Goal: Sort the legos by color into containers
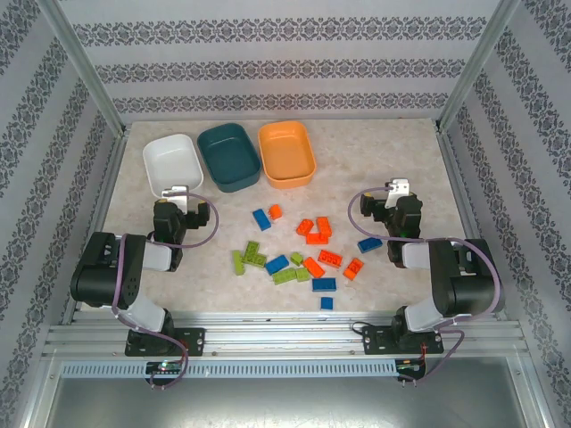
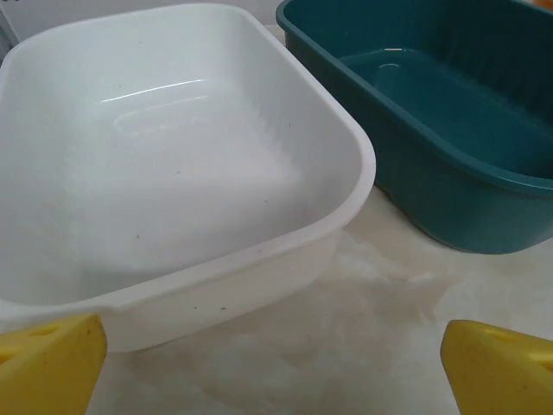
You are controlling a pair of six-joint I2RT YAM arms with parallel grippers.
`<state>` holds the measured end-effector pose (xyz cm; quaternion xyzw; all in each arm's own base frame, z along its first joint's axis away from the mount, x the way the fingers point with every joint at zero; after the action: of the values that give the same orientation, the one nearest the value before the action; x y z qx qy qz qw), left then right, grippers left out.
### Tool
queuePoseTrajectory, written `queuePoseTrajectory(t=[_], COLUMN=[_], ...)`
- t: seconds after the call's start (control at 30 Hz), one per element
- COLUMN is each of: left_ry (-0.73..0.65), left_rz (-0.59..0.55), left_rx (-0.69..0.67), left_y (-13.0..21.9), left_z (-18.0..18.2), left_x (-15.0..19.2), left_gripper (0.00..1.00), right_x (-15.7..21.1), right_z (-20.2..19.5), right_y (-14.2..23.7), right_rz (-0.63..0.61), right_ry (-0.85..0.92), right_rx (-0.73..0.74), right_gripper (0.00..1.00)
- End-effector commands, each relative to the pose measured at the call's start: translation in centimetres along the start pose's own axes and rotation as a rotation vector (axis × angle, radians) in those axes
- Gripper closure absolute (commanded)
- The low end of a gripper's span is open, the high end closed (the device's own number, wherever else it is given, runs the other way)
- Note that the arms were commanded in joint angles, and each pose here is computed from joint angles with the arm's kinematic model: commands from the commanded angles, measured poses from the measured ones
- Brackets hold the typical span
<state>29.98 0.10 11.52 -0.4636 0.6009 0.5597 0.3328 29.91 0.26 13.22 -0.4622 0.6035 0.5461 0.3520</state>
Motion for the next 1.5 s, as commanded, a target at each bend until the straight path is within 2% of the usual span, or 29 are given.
queuePoseTrajectory(t=[0.0, 1.47], left_ry=[-0.018, -0.006], left_rz=[-0.036, -0.027], left_rx=[0.025, -0.001], left_y=[-0.07, -0.31], left_z=[-0.16, 0.0], left_x=[-0.6, -0.79], left_gripper=[0.0, 0.0], right_x=[-0.54, -0.5], right_z=[-0.01, -0.39], right_y=[-0.21, -0.27], right_rz=[-0.024, -0.024], right_ry=[0.003, -0.02], right_rx=[-0.016, -0.033], right_gripper=[0.02, 0.02])
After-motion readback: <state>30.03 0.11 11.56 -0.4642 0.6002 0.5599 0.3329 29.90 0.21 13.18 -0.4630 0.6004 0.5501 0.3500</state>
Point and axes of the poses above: each hand's point on the last joint's axis, 136 mm out from that joint toward the fingers, its own y axis back along the fingers, its own z axis along the line the jaws close on, x = y × z, the point moved 10 cm from there along y, back along the fingers, and after that the axes turned 11 degrees about y, right-handed, at the moved point
